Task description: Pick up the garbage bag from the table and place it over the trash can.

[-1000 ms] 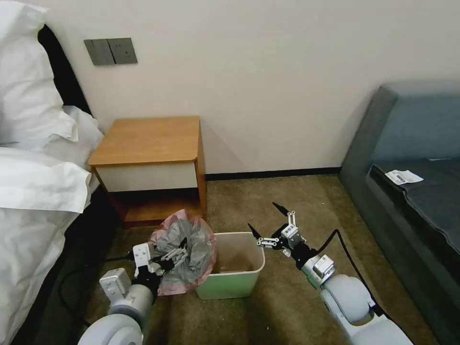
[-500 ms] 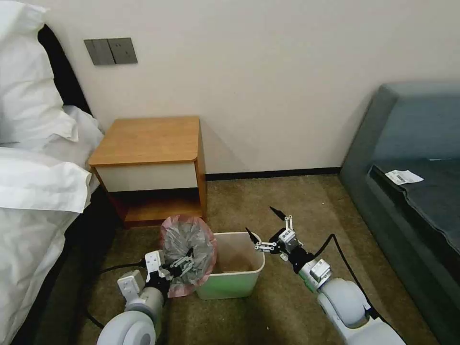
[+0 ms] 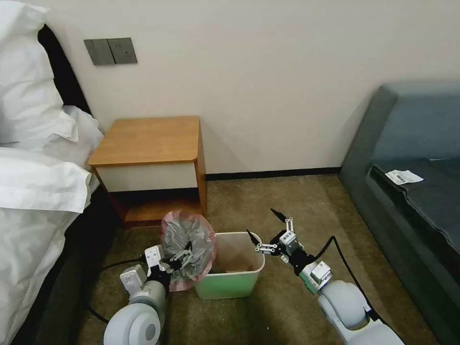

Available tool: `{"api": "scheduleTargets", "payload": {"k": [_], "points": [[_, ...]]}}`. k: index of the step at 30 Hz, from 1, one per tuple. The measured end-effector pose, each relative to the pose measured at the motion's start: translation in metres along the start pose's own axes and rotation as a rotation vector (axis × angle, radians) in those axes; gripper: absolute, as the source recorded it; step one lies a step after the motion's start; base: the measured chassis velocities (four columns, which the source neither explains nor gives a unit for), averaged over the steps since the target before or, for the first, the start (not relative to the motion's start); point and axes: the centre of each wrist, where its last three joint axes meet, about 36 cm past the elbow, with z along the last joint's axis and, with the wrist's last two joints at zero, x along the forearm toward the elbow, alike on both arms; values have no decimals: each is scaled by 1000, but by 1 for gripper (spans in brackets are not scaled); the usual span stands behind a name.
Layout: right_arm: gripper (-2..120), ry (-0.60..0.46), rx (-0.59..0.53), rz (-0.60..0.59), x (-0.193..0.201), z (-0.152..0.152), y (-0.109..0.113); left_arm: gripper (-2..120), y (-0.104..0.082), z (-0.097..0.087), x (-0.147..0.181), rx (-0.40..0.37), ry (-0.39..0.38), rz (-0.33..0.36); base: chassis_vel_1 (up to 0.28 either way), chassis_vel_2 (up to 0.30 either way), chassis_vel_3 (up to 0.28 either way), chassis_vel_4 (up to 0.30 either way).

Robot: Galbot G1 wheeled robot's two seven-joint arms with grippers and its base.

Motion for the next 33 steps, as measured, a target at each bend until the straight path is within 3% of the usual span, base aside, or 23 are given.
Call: {"api": "scheduleTargets", "payload": {"k": [12,19,33], "points": [[100,-6,4,-2,-3,-1,-1,100,-4,-8,14,4,-3,11,0,0,0,0],[100,-3,4,-3,-3,0,-1,100,5,2,4,-3,18,-33,0,0,0,0],[100,-4,2,-4,-2,1,2,94,8,18,-18,11,69,-47,0,0,0,0]]}}
